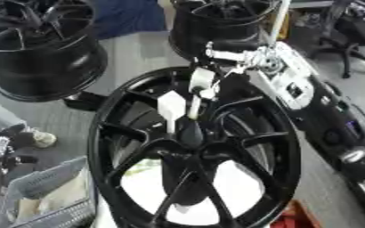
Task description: Pull the pin out of the wheel hub.
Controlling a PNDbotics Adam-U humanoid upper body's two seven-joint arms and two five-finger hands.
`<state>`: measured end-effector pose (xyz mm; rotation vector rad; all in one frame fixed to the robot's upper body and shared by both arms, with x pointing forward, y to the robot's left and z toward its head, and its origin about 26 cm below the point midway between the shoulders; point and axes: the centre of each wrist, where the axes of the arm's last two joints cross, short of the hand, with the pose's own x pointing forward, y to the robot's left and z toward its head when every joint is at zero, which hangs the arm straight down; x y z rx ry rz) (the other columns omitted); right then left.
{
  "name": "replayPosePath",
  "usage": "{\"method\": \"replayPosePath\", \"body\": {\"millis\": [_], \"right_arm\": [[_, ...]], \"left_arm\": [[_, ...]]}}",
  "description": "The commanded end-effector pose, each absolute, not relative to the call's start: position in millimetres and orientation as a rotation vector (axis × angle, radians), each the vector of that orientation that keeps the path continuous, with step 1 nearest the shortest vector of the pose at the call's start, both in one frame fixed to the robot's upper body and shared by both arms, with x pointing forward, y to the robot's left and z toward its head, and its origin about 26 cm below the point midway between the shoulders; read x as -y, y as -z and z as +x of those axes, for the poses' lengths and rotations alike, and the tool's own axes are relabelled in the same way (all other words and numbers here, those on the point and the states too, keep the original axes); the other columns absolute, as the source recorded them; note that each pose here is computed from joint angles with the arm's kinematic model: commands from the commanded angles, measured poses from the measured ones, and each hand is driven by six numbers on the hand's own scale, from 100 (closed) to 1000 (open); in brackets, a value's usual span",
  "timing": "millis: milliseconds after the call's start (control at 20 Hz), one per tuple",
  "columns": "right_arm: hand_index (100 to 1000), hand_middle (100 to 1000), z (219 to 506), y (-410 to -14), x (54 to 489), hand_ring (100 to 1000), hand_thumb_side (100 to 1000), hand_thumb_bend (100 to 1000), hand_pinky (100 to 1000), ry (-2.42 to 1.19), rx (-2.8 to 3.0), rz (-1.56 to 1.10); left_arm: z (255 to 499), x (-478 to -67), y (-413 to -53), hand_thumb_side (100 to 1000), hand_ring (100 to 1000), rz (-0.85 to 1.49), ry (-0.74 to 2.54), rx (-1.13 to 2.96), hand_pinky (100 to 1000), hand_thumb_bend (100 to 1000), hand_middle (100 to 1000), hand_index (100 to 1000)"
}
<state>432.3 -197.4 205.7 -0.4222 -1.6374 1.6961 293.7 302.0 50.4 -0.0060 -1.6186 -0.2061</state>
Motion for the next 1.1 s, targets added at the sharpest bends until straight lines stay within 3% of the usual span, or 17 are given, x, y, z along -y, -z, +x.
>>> {"method": "replayPosePath", "body": {"millis": [50,450,700,900,1100], "right_arm": [[511,305,430,-238,209,306,171,100,368,-1.670,1.707,-0.485],[512,309,418,-285,253,311,159,100,374,-1.593,1.776,-0.606],[521,318,374,-307,318,325,144,100,390,-1.522,1.777,-0.756],[531,330,333,-296,370,335,125,100,407,-1.322,1.748,-0.917],[750,527,307,-255,407,424,221,100,524,-1.130,1.605,-1.075]], "left_arm": [[296,-304,-58,731,813,0.001,0.232,1.640,594,100,708,851],[295,-308,-59,732,814,0.021,0.230,1.639,594,100,708,850],[294,-313,-61,732,815,0.050,0.224,1.639,595,100,708,850],[294,-316,-62,731,815,0.067,0.213,1.643,595,100,709,850],[293,-318,-62,733,816,0.078,0.204,1.642,595,100,709,850]]}}
